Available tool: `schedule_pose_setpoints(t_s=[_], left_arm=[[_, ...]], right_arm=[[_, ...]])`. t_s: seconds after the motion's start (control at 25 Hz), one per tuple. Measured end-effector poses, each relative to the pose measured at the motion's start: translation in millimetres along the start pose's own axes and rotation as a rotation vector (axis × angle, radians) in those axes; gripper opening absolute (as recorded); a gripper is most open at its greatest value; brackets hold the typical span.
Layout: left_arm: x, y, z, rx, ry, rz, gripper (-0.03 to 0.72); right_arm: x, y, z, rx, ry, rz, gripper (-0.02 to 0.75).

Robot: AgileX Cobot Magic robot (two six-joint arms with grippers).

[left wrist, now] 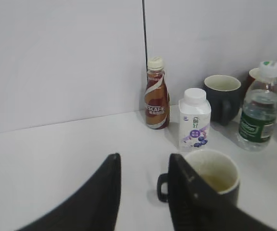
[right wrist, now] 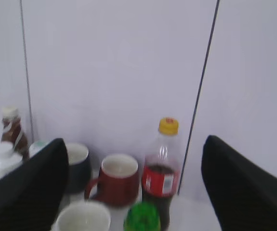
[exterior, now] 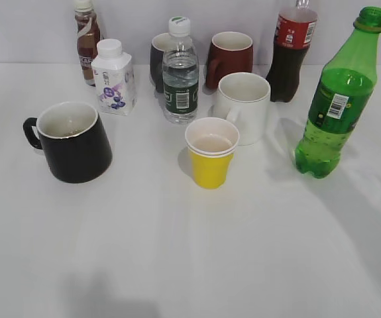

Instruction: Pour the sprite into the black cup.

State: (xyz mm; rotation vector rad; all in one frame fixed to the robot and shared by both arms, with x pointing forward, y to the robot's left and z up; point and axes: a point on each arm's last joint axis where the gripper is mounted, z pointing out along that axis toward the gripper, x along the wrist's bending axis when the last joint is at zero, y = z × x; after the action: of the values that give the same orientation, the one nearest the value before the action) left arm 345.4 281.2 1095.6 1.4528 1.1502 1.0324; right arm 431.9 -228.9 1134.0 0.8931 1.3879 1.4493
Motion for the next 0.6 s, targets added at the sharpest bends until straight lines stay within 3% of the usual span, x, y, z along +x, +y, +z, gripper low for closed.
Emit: schedule_pose_setpoints(t_s=[0.16, 0.4, 0.6], left_arm=[[2.8, 18, -53, 0.061, 0.012, -0.006, 0.312], [1.4, -11, -103, 0.27, 0.002, -0.041, 0.525], [3.0, -30, -130, 0.312, 0.026, -0.041, 0.557]], right_arm=[[-1, 14, -52, 0.14, 0.026, -0.009, 0.647], [1, 2, -129, 0.445, 0.069, -0.011, 0.633], [0, -13, -183, 0.6, 0.06, 0.007, 0.605]])
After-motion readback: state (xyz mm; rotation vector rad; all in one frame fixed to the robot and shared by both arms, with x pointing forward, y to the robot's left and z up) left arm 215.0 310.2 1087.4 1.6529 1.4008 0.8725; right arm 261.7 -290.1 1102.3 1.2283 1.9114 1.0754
